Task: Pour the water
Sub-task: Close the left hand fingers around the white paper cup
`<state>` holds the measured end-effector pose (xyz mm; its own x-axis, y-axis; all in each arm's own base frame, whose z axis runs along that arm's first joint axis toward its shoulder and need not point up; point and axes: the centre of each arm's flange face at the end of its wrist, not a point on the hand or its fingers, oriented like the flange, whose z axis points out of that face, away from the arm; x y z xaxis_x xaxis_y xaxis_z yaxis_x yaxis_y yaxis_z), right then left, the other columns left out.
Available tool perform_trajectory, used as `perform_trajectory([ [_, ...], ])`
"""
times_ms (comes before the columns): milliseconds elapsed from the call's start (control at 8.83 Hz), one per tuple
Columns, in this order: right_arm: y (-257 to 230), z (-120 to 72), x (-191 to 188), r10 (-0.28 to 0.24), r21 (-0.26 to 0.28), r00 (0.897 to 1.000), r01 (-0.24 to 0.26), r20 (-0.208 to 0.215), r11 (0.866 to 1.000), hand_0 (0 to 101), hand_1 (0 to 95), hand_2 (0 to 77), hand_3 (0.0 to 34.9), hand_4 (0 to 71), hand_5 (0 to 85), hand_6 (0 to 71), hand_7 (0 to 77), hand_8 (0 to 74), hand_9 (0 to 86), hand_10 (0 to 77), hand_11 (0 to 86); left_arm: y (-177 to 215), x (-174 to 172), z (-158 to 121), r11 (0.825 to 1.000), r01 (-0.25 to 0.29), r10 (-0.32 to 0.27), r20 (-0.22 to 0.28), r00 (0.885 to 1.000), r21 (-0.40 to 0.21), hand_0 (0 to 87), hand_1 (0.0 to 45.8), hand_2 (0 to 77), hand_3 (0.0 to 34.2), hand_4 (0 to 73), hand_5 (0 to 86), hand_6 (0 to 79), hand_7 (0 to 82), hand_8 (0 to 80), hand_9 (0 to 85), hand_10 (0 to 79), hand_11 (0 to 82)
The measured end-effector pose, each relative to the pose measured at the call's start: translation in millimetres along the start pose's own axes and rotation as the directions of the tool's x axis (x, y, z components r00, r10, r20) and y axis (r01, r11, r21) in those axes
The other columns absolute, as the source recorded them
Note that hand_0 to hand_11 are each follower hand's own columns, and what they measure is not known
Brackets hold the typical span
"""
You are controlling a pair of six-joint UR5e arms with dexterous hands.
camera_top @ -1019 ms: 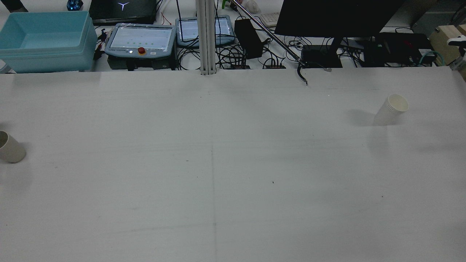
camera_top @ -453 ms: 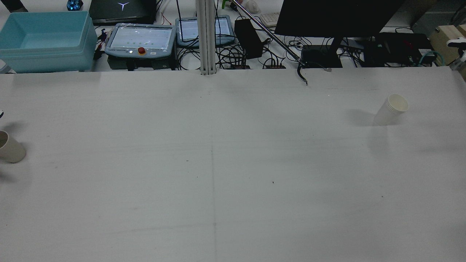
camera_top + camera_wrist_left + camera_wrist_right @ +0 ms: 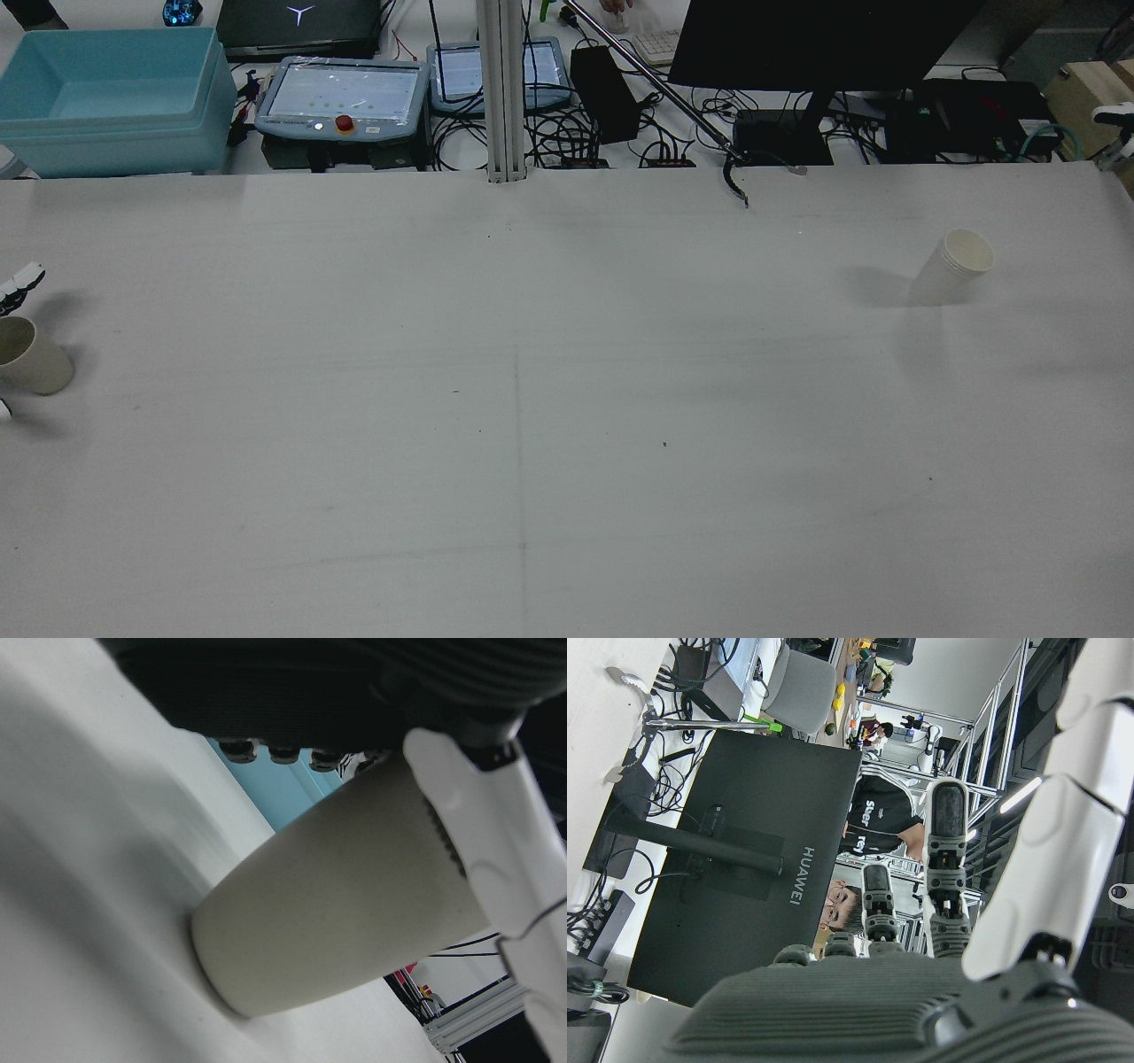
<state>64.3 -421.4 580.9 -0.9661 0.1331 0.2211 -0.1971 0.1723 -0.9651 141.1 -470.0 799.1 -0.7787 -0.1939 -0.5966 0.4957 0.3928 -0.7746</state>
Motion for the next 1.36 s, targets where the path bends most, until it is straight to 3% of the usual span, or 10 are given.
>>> perform_trajectory([
  [226, -2.1, -3.1, 0.1, 0.0, 0.006, 1.0, 0.0, 0.0, 1.0, 51, 12.5, 6.0, 0.0, 33.8, 31.1, 12.0, 24.5, 1.1, 3.8, 0.5, 0.5, 8.1, 1.2, 19.2, 1.0, -0.003, 0.003, 0.002, 1.0, 0.003, 46.9, 6.0, 1.1, 1.4, 12.0, 0.0, 0.0, 3.3, 0.0, 1.1, 1.1, 1.1],
  [340, -2.7, -3.9, 0.2, 0.0, 0.008, 1.0, 0.0, 0.0, 1.0, 51, 12.5, 6.0, 0.0, 33.8, 31.1, 12.0, 24.5, 1.1, 3.8, 0.5, 0.5, 10.4, 1.6, 24.9, 1.0, -0.003, 0.003, 0.003, 1.0, 0.008, 47.7, 6.0, 1.1, 1.2, 16.9, 0.0, 0.0, 5.4, 0.0, 1.1, 1.6, 1.1],
  [453, -3.1, -4.4, 0.3, 0.0, 0.009, 1.0, 0.0, -0.001, 1.0, 51, 12.5, 6.0, 0.0, 33.8, 31.1, 12.0, 24.5, 1.1, 3.8, 0.0, 0.5, 11.2, 1.9, 27.6, 1.0, -0.002, 0.002, 0.005, 1.0, 0.013, 47.8, 6.0, 1.1, 1.0, 27.8, 2.7, 0.0, 5.4, 0.0, 1.1, 1.6, 1.1],
  [566, -3.2, -4.6, 0.4, 0.0, 0.009, 1.0, 0.0, -0.001, 1.0, 51, 13.1, 2.7, 0.0, 33.3, 31.6, 10.4, 24.5, 1.1, 3.3, 0.5, 0.5, 11.5, 2.1, 28.9, 1.0, 0.001, -0.002, 0.006, 1.0, 0.017, 50.2, 7.6, 1.1, 0.3, 36.0, 11.4, 0.0, 7.6, 0.0, 1.1, 1.6, 1.1],
  [792, -3.6, -5.3, 0.5, 0.0, 0.01, 1.0, 0.0, -0.001, 1.0, 51, 14.2, 6.5, 0.0, 33.3, 31.6, 11.4, 24.5, 1.1, 3.8, 0.5, 0.5, 11.3, 2.2, 29.2, 0.999, 0.024, -0.024, 0.008, 1.0, 0.022, 52.7, 5.4, 1.1, 0.2, 52.4, 29.5, 5.5, 14.2, 1.1, 1.1, 1.6, 1.1],
  [906, -5.4, -6.4, 0.8, 0.002, 0.013, 1.0, -0.002, -0.001, 1.0, 51, 11.5, 6.5, 0.0, 33.3, 31.6, 11.4, 24.0, 1.1, 3.8, 0.5, 0.5, 11.2, 2.3, 29.2, 0.999, 0.047, -0.047, 0.009, 0.999, 0.026, 53.8, 4.9, 1.1, 0.1, 55.6, 29.5, 8.2, 15.3, 2.2, 1.1, 1.1, 1.1],
  [1019, -8.2, -7.6, 1.0, 0.005, 0.016, 1.0, -0.005, 0.0, 1.0, 51, 13.6, 2.7, 0.0, 32.2, 31.6, 10.4, 22.9, 1.1, 3.8, 0.5, 0.5, 11.6, 2.7, 29.4, 0.997, 0.072, -0.072, 0.01, 0.997, 0.03, 62.4, 15.3, 2.2, 0.4, 56.2, 30.5, 9.3, 18.5, 3.3, 4.9, 1.6, 1.1],
  [1132, -14.3, -9.1, 1.2, 0.009, 0.024, 1.0, -0.009, 0.001, 1.0, 51, 13.6, 2.7, 0.0, 32.2, 31.6, 10.4, 22.9, 1.1, 3.8, 0.5, 0.5, 13.0, 3.8, 30.2, 0.994, 0.1, -0.1, 0.01, 0.995, 0.033, 61.6, 19.6, 9.8, 0.2, 56.2, 30.5, 9.3, 19.1, 4.4, 6.5, 1.6, 7.1],
  [1245, -28.3, -11.1, 3.5, 0.013, 0.034, 1.0, -0.013, 0.002, 0.999, 55, 21.8, 15.3, 0.0, 32.2, 30.5, 10.4, 21.8, 1.1, 3.3, 0.5, 0.5, 15.8, 5.9, 32.1, 0.99, 0.134, -0.134, 0.008, 0.991, 0.035, 61.6, 19.6, 9.8, 0.2, 56.2, 30.5, 9.3, 19.1, 4.4, 6.5, 1.6, 7.1],
  [1358, -57.4, -13.6, 9.8, 0.015, 0.044, 1.0, -0.016, 0.002, 0.999, 55, 21.8, 15.3, 0.0, 32.2, 30.5, 10.4, 21.8, 1.1, 3.3, 0.5, 0.5, 22.1, 10.8, 36.1, 0.985, 0.17, -0.17, 0.005, 0.985, 0.038, 55.4, 18.0, 21.8, 0.5, 56.2, 30.5, 12.0, 20.2, 4.4, 6.5, 3.3, 6.0],
])
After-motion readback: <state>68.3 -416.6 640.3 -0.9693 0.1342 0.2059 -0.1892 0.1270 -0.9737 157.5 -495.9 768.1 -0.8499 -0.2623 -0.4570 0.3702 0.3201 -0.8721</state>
